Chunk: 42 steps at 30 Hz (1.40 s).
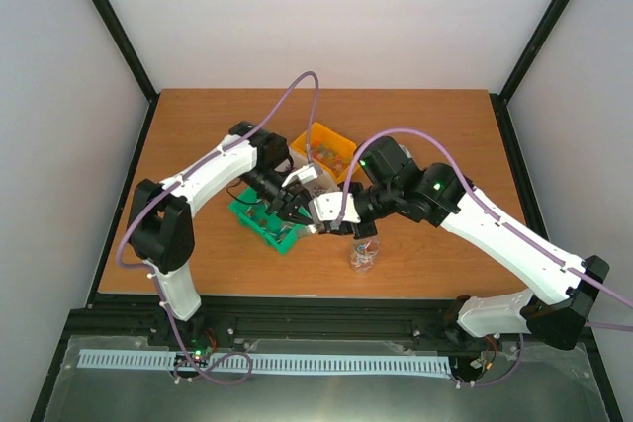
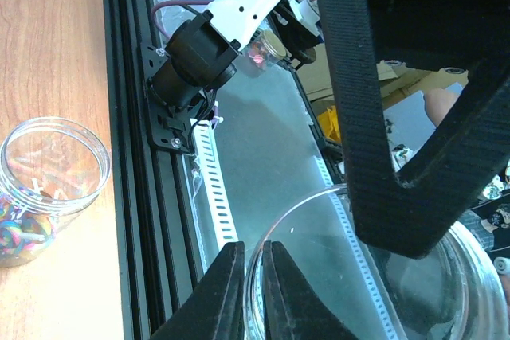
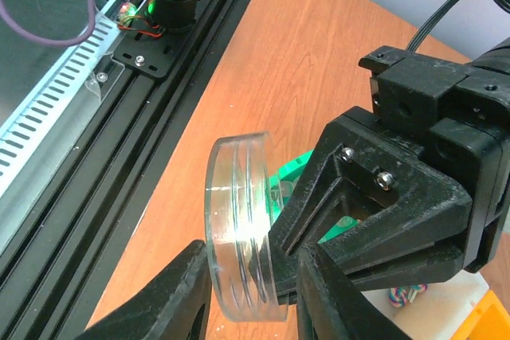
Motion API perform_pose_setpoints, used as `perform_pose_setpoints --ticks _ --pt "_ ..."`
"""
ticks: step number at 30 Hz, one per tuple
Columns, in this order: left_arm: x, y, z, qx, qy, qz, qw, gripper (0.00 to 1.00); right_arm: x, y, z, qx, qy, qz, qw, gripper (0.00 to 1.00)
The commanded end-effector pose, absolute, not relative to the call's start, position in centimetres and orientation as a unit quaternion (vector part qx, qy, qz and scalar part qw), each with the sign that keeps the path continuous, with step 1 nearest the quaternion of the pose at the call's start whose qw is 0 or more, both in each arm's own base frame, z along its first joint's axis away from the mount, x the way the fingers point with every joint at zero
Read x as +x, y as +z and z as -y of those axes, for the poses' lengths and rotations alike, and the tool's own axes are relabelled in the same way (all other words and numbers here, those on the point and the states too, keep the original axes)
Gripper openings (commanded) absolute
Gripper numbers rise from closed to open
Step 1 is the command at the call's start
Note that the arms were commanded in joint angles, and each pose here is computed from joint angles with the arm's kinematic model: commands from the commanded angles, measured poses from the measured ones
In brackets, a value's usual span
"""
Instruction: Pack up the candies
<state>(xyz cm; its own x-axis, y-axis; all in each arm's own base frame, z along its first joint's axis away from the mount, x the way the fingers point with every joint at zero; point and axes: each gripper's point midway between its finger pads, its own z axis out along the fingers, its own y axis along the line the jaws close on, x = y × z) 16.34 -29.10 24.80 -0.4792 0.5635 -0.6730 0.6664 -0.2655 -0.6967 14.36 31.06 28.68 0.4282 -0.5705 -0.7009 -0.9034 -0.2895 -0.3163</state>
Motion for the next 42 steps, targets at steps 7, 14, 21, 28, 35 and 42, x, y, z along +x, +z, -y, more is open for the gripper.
perform_pose_setpoints --ticks 7,14,21,28,35,42 --pt "16.9 26.2 29.5 0.507 -0.627 -0.587 0.067 0.12 15.7 29.6 -31.4 -0.753 0.208 -0.496 0.379 0.17" --pt "17.4 26.2 29.6 0.52 -0.61 -0.594 0.067 0.52 16.0 29.1 -30.9 -0.728 0.24 -0.526 0.369 0.11" --pt "23.8 25.6 28.4 0.5 -0.522 -0.673 0.157 0.63 17.2 29.3 -27.7 -0.652 0.328 -0.596 0.335 0.1" --pt "30.9 25.7 25.8 0.47 -0.304 -0.757 0.338 0.87 20.9 28.4 -22.6 -0.502 0.415 -0.689 0.317 0.09" --pt "29.0 27.1 28.6 0.595 -0.15 -0.676 0.408 0.96 23.4 27.0 -19.1 -0.334 0.553 -0.722 0.247 0.07" --pt "28.7 27.8 32.7 0.656 -0.08 -0.617 0.427 1.0 23.4 26.2 -18.1 -0.266 0.601 -0.719 0.226 0.08"
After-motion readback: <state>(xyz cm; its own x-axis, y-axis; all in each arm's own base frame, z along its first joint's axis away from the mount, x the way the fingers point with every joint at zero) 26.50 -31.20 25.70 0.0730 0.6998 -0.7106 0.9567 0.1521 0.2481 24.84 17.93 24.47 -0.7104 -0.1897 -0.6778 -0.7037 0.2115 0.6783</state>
